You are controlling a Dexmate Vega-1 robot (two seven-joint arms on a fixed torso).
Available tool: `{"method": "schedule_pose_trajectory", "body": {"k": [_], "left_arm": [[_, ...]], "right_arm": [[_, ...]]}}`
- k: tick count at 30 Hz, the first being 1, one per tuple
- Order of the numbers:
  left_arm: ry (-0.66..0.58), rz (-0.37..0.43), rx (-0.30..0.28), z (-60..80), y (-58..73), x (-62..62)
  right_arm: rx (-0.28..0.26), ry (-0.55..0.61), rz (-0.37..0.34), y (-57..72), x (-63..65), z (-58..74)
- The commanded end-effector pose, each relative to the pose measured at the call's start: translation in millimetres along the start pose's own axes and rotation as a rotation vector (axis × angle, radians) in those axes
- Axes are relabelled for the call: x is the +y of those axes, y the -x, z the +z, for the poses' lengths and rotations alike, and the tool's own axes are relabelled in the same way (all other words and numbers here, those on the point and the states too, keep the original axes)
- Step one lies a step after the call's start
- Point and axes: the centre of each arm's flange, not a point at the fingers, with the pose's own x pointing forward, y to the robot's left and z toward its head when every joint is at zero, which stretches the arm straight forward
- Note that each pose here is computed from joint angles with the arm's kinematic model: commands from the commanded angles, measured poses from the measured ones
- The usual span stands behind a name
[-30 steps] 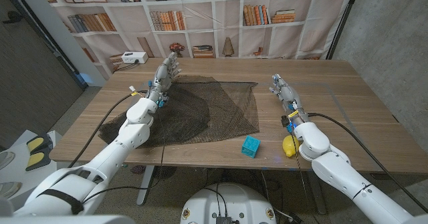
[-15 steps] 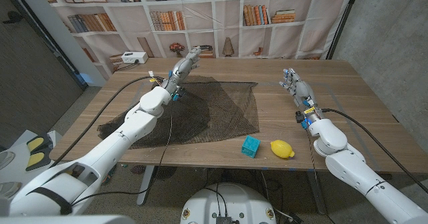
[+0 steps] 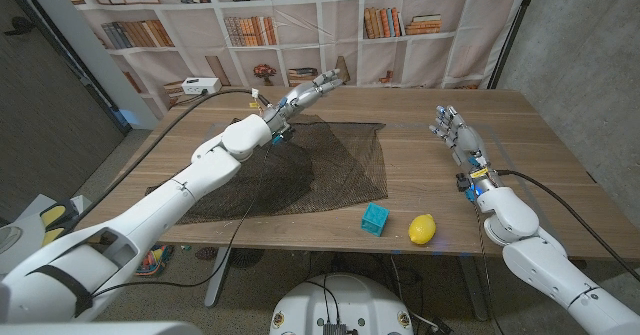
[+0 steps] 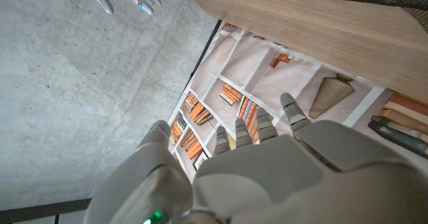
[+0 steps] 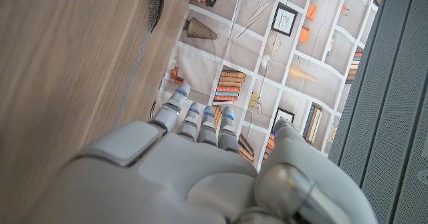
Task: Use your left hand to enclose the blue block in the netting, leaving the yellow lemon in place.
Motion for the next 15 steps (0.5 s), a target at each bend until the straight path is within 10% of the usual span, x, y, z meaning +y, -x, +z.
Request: {"method": "schedule_pose_trajectory", "body": {"k": [1,15], "left_arm": [[-0.228,-0.157,-0.100,28.8,-11.1,-5.5],[-0.401,-0.363,-0.190,45.5,-15.1,-12.1]], "right_arm": [[-0.015,0.017,-0.034,27.4,6.9,7.7],[-0.050,0.040,-0.072,42.3,25.7,16.9]]}}
